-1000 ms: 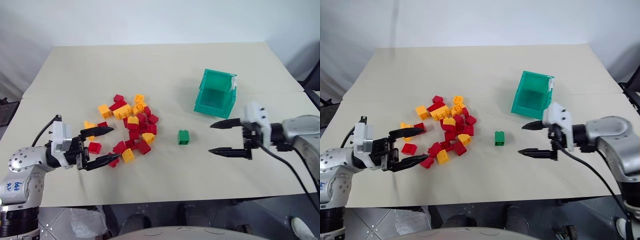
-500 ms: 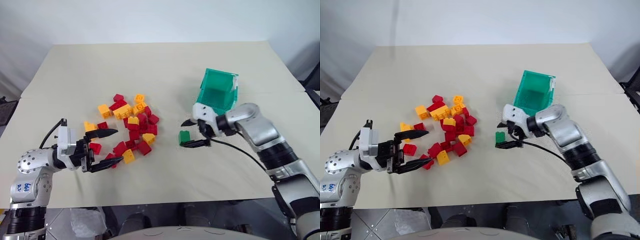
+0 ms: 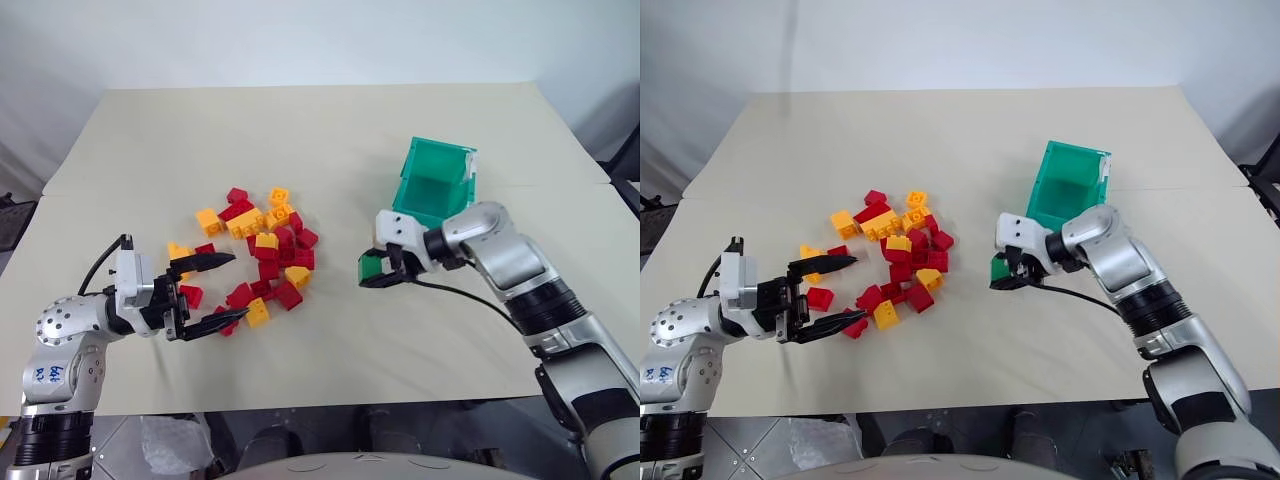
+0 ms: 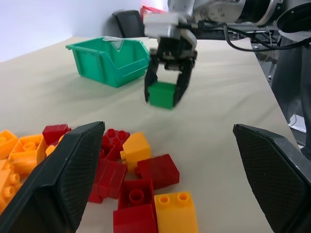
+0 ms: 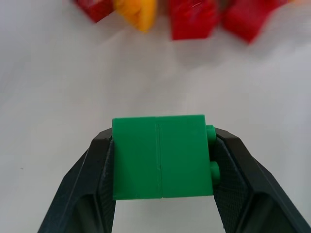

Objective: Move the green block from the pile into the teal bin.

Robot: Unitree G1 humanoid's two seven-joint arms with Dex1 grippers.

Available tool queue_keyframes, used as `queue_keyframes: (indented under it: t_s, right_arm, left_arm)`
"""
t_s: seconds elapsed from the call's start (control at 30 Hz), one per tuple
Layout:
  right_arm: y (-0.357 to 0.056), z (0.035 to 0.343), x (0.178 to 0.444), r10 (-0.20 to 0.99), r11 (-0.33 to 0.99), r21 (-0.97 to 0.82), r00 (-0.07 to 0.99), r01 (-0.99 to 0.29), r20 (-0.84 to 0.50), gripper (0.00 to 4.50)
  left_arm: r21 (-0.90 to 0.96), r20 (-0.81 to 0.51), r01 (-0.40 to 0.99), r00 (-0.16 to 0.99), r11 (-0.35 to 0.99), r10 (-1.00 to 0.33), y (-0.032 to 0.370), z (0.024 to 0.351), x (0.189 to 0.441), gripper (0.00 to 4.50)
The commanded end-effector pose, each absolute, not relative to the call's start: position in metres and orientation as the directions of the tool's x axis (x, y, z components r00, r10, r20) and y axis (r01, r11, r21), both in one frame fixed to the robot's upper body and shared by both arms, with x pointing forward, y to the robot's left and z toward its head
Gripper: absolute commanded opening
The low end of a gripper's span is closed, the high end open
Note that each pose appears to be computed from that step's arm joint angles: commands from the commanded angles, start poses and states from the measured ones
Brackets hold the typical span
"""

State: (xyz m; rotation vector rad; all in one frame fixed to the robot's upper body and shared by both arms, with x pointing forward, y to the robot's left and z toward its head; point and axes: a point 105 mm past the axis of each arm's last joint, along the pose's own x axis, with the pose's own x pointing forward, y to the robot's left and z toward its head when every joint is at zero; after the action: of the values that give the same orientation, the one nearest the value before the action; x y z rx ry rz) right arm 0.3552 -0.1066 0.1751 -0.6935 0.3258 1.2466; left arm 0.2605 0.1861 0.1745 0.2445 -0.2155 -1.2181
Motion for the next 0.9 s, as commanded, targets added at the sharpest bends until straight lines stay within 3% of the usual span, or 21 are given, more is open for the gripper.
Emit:
queue_keyframes:
  t_s: [0.03,0.13,0.3,0.4,0.53,0.77,0.9]
  right_arm:
    - [-0.135,0.236,0.371,0.725,0.358,-0.438,0.541,-0.825,-0.426,2.16]
    - [-0.162,0.262,0.387,0.634,0.490,-0.513,0.692,-0.704,-0.344,2.16]
    - [-0.179,0.263,0.402,0.557,0.564,-0.532,0.766,-0.632,-0.321,2.16]
    - [-0.188,0.253,0.433,0.471,0.666,-0.513,0.838,-0.542,-0.274,2.16]
    - [-0.179,0.250,0.449,0.476,0.684,-0.504,0.846,-0.528,-0.240,2.16]
    - [-0.183,0.265,0.453,0.464,0.657,-0.555,0.854,-0.511,-0.236,4.44]
    - [-0.186,0.274,0.446,0.486,0.630,-0.579,0.844,-0.518,-0.226,4.44]
  left_arm:
    - [0.324,0.035,0.885,0.342,0.335,-0.939,0.174,0.185,0.271,4.50]
    - [0.334,0.055,0.853,0.407,0.401,-0.912,0.157,0.193,0.290,4.50]
    - [0.342,0.081,0.826,0.449,0.447,-0.890,0.134,0.201,0.308,4.50]
    - [0.342,0.132,0.836,0.409,0.429,-0.903,0.107,0.212,0.320,4.50]
    - [0.352,0.126,0.836,0.403,0.421,-0.906,0.103,0.212,0.327,4.50]
    - [0.360,0.112,0.824,0.428,0.438,-0.897,0.115,0.213,0.332,4.50]
    - [0.366,0.093,0.807,0.464,0.464,-0.881,0.128,0.212,0.330,4.50]
